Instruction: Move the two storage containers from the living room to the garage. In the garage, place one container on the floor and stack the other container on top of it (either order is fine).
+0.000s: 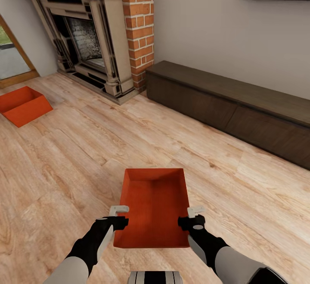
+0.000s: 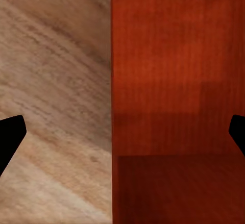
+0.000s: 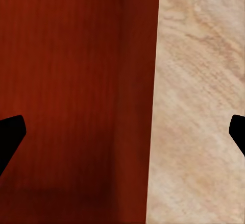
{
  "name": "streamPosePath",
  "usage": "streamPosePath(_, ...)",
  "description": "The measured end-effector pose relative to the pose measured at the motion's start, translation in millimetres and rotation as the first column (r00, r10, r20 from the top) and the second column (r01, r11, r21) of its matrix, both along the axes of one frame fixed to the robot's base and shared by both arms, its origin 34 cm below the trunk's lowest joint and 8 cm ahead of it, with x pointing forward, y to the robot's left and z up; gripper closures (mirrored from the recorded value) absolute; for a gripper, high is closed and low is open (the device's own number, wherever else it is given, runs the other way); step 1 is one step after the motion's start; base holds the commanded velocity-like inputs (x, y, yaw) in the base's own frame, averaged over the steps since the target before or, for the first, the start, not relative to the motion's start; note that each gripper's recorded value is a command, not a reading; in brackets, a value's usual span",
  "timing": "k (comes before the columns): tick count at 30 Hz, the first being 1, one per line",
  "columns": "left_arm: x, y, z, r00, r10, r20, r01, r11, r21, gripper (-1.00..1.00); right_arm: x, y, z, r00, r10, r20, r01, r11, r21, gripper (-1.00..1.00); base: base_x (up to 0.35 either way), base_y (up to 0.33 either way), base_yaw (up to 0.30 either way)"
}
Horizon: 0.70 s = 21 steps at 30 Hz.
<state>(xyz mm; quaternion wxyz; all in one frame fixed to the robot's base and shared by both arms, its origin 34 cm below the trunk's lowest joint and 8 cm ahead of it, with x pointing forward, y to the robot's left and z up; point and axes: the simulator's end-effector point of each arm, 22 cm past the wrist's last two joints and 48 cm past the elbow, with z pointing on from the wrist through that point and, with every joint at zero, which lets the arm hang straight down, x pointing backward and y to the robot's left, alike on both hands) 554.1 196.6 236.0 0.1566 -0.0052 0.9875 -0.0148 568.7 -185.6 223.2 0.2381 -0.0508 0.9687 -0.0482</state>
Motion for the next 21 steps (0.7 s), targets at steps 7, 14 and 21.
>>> streamPosePath(7, -0.7, -0.3, -2.2, 1.0, 0.0, 0.0, 0.0, 1.0, 0.0, -1.0, 13.1, -1.6, 2.3, 1.0, 0.004, -0.025, -0.005, 1.0, -0.01, -1.0, 0.0, 0.0, 0.0)
streamPosePath(14, -3.8, -1.0, -17.2, 1.0, 0.003, 0.0, -0.003, 1.0, -0.004, -1.0, 13.8, -4.0, -11.9, 0.999, 0.004, -0.049, -0.005, 1.0, -0.018, -1.0, 0.0, 0.0, 0.0)
streamPosePath(21, 4.2, -0.9, -21.7, 1.0, 0.005, 0.002, -0.005, 1.0, -0.006, -1.0, 14.5, -8.1, -26.0, 0.995, -0.021, -0.099, 0.019, 1.0, -0.019, -1.0, 0.0, 0.0, 0.0)
